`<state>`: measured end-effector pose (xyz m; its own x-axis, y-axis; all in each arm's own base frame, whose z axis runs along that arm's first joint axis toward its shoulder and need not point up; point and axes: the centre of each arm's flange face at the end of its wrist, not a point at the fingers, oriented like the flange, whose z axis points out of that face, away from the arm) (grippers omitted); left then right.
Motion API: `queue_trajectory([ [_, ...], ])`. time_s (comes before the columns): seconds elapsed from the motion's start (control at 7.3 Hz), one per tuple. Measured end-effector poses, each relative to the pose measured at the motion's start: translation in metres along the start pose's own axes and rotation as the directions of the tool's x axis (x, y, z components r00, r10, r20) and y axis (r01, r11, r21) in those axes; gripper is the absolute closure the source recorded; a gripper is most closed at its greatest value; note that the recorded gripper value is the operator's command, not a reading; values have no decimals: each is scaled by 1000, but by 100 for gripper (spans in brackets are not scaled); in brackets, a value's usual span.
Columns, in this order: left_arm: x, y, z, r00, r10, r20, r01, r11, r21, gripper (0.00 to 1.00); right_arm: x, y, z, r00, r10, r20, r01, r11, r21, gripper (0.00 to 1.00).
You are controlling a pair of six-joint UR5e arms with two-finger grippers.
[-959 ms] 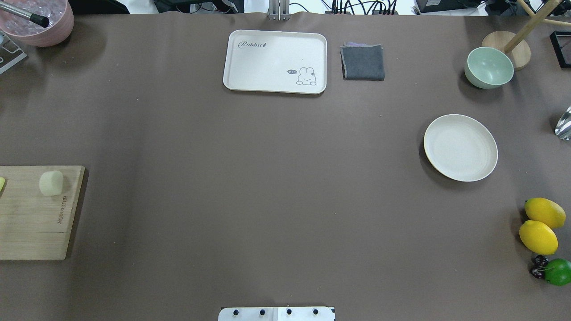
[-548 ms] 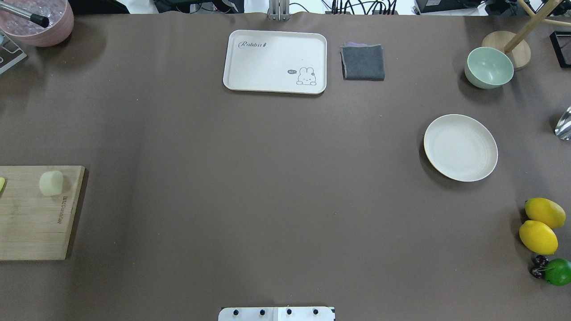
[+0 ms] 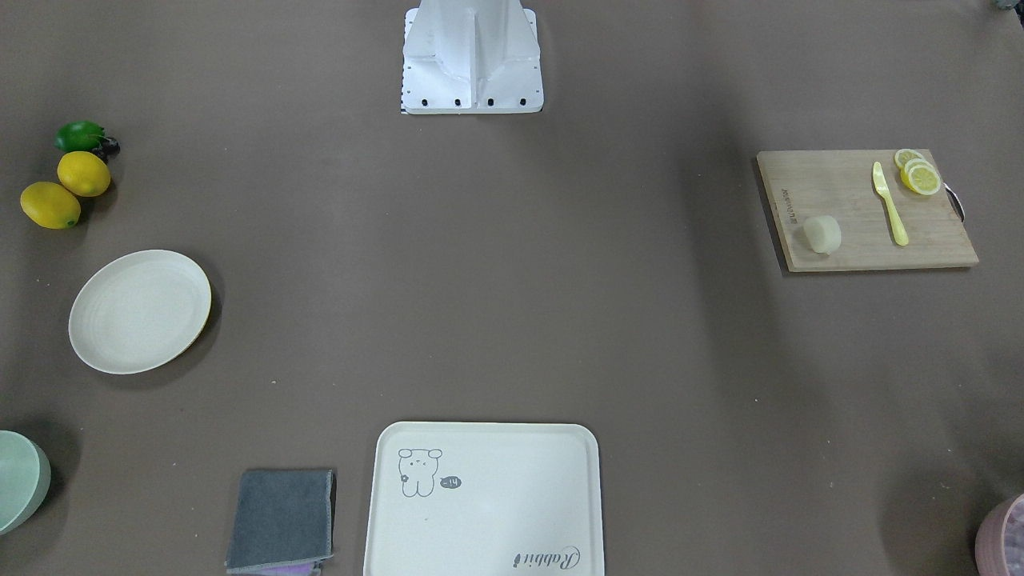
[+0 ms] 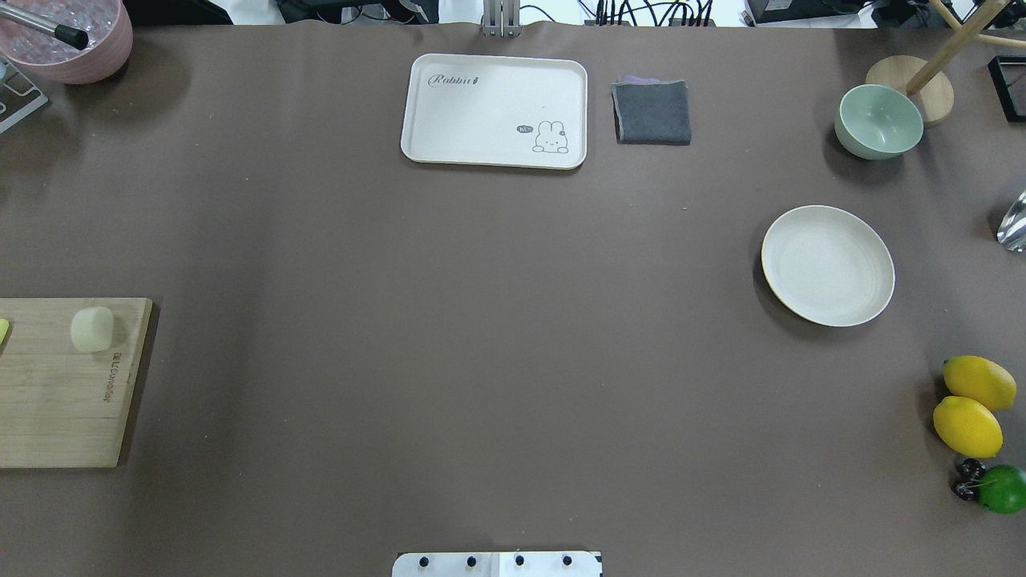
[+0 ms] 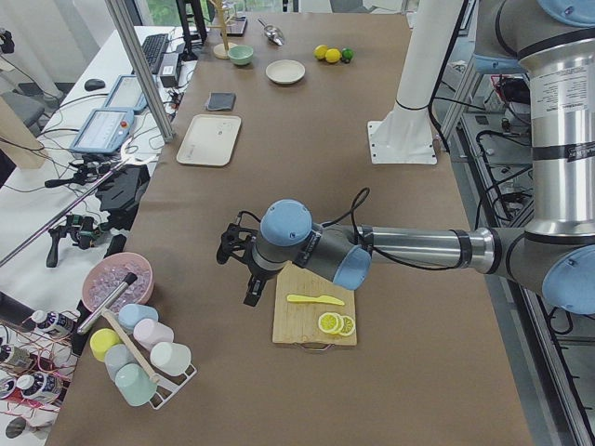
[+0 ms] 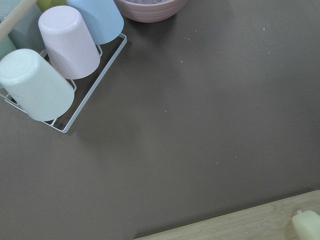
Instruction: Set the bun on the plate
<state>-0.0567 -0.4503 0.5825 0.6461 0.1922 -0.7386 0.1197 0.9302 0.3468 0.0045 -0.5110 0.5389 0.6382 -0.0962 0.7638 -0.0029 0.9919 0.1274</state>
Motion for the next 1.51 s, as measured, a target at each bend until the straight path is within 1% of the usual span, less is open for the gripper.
queue_trajectory([
  [0.27, 28, -5, 19, 999, -27, -17, 28, 999, 25, 2, -10, -6, 24, 1000, -17, 20, 17, 1000, 24, 0],
  [0.55, 48, -6, 37, 999, -31, -18, 31, 999, 26, 2, -18, -14, 52, 999, -44, 28, 43, 999, 7, 0],
  [0.68, 54, -8, 41, 999, -29, -17, 30, 999, 27, 2, -26, -18, 62, 998, -57, 32, 57, 998, -4, 0],
  [0.82, 59, -9, 44, 999, -35, -21, 36, 999, 30, 2, -33, -20, 70, 996, -77, 35, 77, 997, -4, 0],
  [0.96, 63, -9, 46, 999, -43, -27, 44, 998, 34, 2, -37, -23, 83, 996, -87, 27, 87, 996, 9, 0],
  [1.1, 66, -9, 47, 998, -47, -28, 49, 998, 38, 2, -42, -25, 102, 997, -77, 8, 77, 996, 33, 0],
  [1.23, 66, -9, 48, 998, -50, -25, 51, 998, 41, 2, -47, -25, 123, 997, -71, 0, 71, 996, 58, 0],
  [1.37, 66, -7, 49, 998, -51, -23, 52, 998, 42, 2, -48, -23, 141, 997, -74, 1, 73, 995, 72, 0],
  [1.51, 65, -5, 49, 998, -51, -23, 52, 998, 43, 2, -48, -20, 154, 997, -71, 4, 70, 995, 75, 0],
])
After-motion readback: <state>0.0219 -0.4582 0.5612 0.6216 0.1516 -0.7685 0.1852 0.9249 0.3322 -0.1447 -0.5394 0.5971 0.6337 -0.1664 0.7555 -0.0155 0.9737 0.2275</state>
